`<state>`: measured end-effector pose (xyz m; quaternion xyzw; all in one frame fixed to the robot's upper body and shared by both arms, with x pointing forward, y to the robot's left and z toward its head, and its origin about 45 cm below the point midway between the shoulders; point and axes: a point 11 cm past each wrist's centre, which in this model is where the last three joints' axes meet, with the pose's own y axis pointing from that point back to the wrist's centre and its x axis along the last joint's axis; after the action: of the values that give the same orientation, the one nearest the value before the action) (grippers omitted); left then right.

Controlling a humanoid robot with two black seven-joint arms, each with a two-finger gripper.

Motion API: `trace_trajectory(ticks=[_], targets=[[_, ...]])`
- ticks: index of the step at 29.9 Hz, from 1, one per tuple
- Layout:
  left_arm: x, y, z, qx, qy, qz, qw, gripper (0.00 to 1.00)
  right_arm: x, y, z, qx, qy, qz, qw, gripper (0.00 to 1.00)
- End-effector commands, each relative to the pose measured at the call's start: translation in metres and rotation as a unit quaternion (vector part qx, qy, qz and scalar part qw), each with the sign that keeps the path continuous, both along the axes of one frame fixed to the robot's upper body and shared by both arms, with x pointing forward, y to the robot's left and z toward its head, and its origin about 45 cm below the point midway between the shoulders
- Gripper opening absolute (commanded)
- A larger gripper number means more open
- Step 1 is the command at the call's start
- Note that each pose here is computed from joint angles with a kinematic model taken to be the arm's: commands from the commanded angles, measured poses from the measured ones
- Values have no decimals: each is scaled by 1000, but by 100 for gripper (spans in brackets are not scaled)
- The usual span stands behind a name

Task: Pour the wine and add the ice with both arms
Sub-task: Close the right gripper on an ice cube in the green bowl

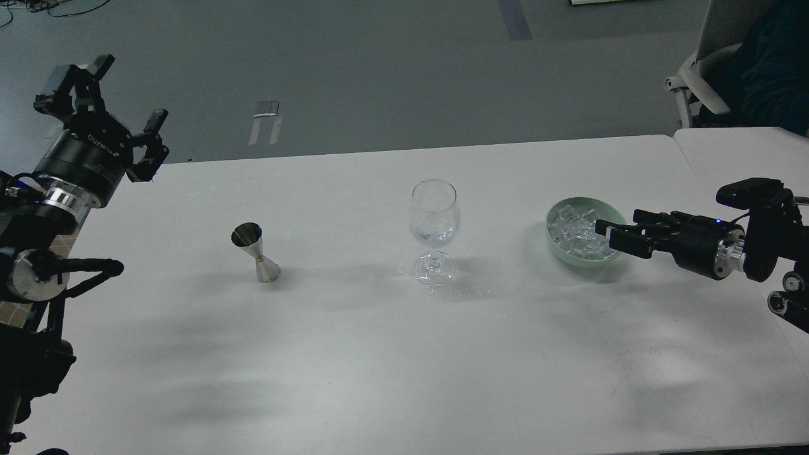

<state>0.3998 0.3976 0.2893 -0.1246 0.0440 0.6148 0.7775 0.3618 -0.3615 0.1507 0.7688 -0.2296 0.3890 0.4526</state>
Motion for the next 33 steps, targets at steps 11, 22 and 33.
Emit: trace_trajectory(ticks=[11, 22, 33], targets=[[0, -3, -1, -3, -1, -3, 1000, 98, 4, 4, -5, -2, 1, -8, 1000, 59], [-1, -4, -2, -3, -1, -4, 1000, 98, 10, 6, -5, -12, 11, -25, 1000, 61], [-1, -5, -1, -3, -1, -5, 1000, 98, 14, 10, 0, -16, 31, -19, 999, 62]])
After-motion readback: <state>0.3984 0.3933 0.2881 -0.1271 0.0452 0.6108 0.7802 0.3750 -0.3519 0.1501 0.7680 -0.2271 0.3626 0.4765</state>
